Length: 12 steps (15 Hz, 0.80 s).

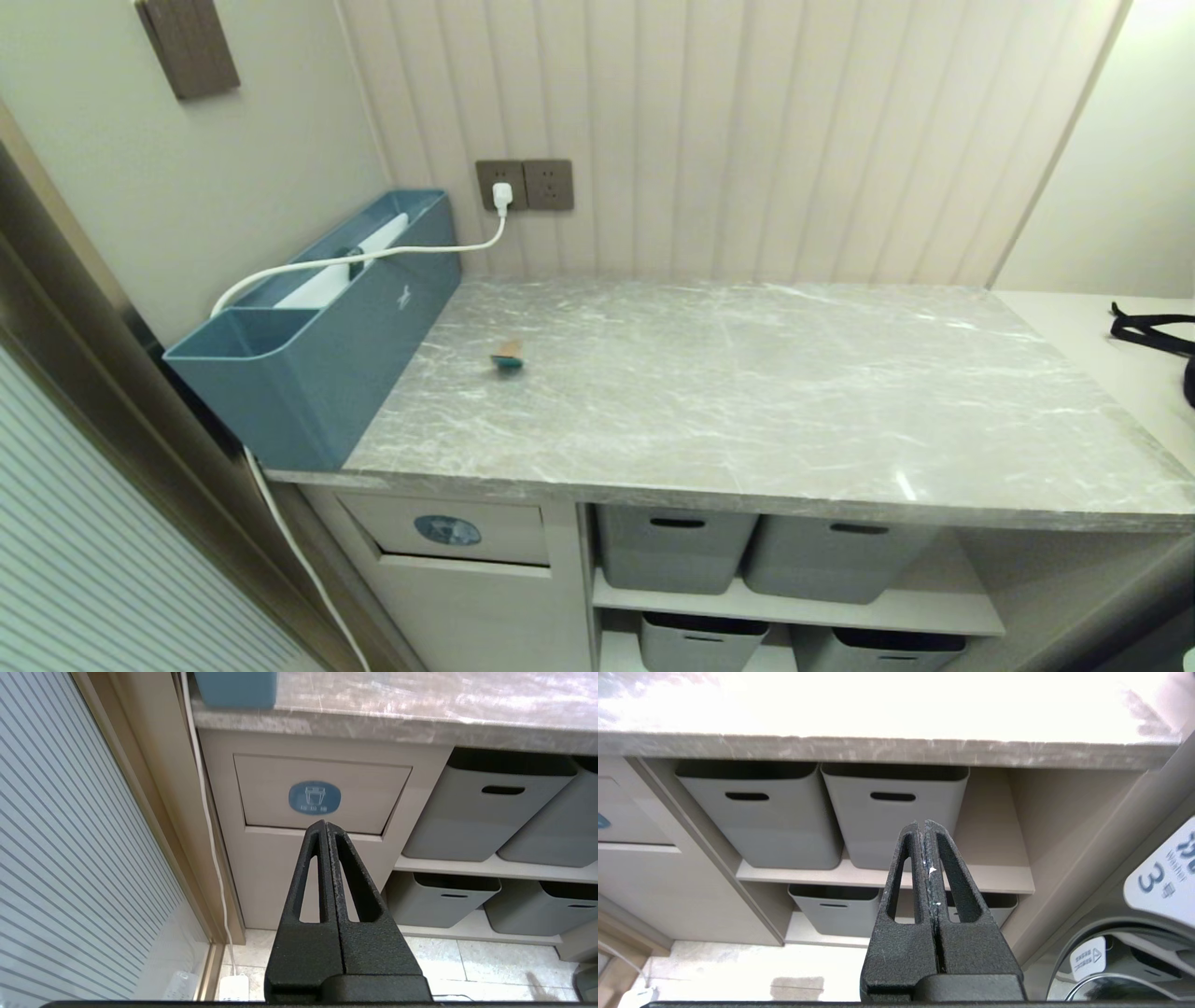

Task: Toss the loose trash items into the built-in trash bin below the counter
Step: Pick up the garbage

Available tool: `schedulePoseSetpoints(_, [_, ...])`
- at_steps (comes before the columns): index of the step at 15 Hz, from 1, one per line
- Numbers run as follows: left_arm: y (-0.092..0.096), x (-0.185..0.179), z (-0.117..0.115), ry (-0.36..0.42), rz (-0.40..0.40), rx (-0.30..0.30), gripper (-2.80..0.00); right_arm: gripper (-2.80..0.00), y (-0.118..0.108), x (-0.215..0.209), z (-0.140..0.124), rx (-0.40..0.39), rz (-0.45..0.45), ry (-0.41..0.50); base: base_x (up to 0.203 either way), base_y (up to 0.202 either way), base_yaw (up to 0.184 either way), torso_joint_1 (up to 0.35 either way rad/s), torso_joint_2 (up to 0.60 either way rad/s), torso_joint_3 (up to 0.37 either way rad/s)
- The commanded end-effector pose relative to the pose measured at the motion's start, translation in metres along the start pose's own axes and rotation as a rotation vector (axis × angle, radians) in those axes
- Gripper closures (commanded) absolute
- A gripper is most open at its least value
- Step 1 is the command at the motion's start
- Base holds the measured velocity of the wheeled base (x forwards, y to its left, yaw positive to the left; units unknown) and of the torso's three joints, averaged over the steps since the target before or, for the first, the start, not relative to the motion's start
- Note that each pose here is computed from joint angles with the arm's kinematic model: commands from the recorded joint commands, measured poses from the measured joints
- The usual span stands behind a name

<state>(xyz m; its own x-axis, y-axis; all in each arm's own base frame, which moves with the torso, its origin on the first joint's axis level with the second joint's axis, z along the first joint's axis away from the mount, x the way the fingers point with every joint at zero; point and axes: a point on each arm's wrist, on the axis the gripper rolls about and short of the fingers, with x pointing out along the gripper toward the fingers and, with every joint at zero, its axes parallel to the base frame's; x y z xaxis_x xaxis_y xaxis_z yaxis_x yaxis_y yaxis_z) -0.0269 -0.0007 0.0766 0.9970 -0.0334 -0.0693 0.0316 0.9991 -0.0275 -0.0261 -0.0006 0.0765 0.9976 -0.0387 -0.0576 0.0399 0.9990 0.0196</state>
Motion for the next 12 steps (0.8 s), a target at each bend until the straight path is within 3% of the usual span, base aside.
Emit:
schedulePoseSetpoints(1, [0.000,0.000,0.000,0.001,0.000,-0.001,0.00,0.00,0.000,0.000,0.000,0.000,-0.001,0.002,0.000,0.000,0.000,0.210,-0.41,-0.224])
schedulePoseSetpoints(5, [-0.001,-0.004,0.022,-0.025,-0.025,0.001,0.00,0.00,0.000,0.000,0.000,0.001,0.000,0.002,0.000,0.000,0.000,0.084,-0.17,-0.086])
schedulePoseSetpoints(9, [-0.004,0.019,0.065,0.123,-0.129,-0.014,0.00,0.00,0.000,0.000,0.000,0.003,0.000,0.002,0.000,0.000,0.000,0.000,0.00,0.000])
schedulePoseSetpoints(12, [-0.005,0.069,0.095,0.281,-0.214,-0.049,0.00,0.00,0.000,0.000,0.000,0.001,0.000,0.002,0.000,0.000,0.000,0.000,0.00,0.000])
